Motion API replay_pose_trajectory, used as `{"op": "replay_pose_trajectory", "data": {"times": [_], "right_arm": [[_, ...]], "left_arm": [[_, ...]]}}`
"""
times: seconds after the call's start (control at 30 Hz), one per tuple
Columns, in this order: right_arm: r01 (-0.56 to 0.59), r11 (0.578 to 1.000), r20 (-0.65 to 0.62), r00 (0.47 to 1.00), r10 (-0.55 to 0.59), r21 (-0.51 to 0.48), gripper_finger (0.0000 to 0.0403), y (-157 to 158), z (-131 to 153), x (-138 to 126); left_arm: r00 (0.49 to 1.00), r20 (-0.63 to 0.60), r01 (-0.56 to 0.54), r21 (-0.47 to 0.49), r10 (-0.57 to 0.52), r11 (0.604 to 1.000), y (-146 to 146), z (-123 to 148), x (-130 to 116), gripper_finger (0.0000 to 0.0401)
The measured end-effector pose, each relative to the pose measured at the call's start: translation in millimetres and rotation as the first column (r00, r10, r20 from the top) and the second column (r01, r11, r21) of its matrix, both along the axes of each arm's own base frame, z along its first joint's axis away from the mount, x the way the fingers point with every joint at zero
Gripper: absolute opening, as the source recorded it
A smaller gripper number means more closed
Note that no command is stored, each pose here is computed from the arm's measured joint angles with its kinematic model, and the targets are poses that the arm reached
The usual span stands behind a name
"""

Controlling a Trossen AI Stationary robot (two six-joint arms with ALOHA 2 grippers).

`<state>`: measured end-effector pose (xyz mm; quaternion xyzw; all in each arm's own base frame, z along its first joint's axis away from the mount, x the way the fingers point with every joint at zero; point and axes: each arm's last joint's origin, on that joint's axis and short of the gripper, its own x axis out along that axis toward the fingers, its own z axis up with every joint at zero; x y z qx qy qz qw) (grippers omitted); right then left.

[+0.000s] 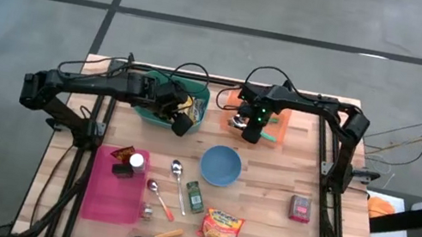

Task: Pick & Place Food Item
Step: Put the light green spoon into the orange bin, then put the silver spoon into the orange bin

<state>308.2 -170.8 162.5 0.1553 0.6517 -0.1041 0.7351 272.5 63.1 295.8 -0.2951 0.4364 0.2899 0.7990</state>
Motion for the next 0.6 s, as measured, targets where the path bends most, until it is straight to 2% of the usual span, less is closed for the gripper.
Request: {"op": "replay_pose_trajectory", "data": {"times": [0.3,0.37,0.47,0.6], "right_arm": [[0.028,1.0,-0.001,1.0,-0.028,0.003,0.0033,0.6,0.2,0.2],[0.041,0.999,-0.002,0.999,-0.041,0.005,0.0053,0.7,0.7,0.0],[0.105,0.994,-0.008,0.994,-0.105,0.01,0.0099,0.6,0.9,-0.3],[0.132,0.991,-0.024,0.991,-0.132,0.02,0.016,1.7,2.2,-2.1]], "left_arm": [[1.0,0.003,-0.013,-0.007,0.013,1.0,-0.1,0.0,0.1,0.0278],[1.0,0.003,-0.013,-0.007,0.013,1.0,-0.1,0.0,0.0,0.0278],[1.0,0.001,-0.013,-0.007,0.013,1.0,-0.1,-0.1,-0.1,0.0278],[1.0,-0.003,-0.012,-0.008,0.012,1.0,-0.2,-0.4,-0.4,0.0278]]}}
